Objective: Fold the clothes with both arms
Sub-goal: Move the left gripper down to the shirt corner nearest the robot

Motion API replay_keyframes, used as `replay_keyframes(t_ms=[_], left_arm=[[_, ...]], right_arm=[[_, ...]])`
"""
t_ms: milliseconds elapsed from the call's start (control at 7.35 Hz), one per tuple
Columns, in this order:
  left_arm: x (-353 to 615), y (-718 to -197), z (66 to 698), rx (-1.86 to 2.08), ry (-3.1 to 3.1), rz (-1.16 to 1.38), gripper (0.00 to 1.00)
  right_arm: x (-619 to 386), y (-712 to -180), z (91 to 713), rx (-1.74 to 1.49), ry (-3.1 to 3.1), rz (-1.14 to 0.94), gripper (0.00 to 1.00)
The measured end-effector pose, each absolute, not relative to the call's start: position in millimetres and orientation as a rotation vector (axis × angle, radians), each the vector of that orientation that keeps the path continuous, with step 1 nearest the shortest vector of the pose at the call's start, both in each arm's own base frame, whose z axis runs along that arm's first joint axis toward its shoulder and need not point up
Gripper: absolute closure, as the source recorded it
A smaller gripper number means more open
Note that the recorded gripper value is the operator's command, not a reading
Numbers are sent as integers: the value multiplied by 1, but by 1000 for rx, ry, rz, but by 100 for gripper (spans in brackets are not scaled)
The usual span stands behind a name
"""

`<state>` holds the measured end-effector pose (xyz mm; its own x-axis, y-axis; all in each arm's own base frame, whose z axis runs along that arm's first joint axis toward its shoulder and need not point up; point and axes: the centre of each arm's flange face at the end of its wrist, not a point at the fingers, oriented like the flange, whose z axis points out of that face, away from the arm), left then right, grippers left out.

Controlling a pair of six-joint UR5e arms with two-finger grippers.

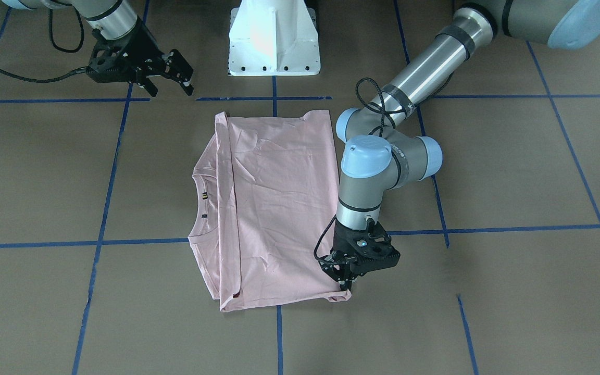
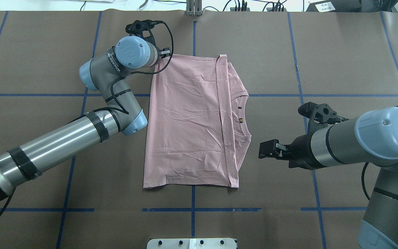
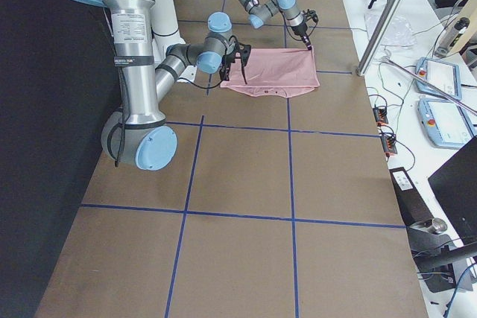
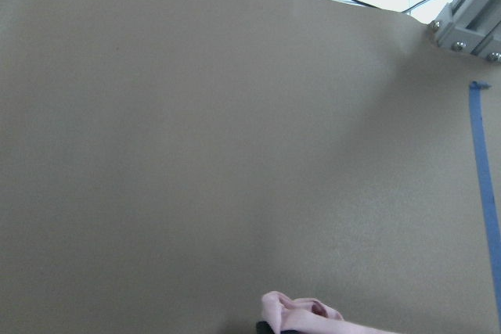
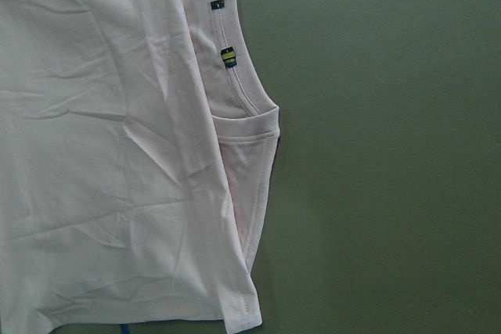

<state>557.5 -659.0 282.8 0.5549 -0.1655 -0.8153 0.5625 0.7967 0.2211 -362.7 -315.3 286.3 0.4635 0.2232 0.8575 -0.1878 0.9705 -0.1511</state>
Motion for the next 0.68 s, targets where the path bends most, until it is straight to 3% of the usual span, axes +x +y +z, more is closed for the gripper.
replay_keyframes(t_ms=[136, 681], left_arm=[[555, -663, 285, 506, 878, -459, 1], [529, -672, 279, 474, 920, -437, 0]], right_arm=[[-364, -316, 288, -36, -1054, 254, 0], [-368, -319, 292, -28, -1043, 263, 0]])
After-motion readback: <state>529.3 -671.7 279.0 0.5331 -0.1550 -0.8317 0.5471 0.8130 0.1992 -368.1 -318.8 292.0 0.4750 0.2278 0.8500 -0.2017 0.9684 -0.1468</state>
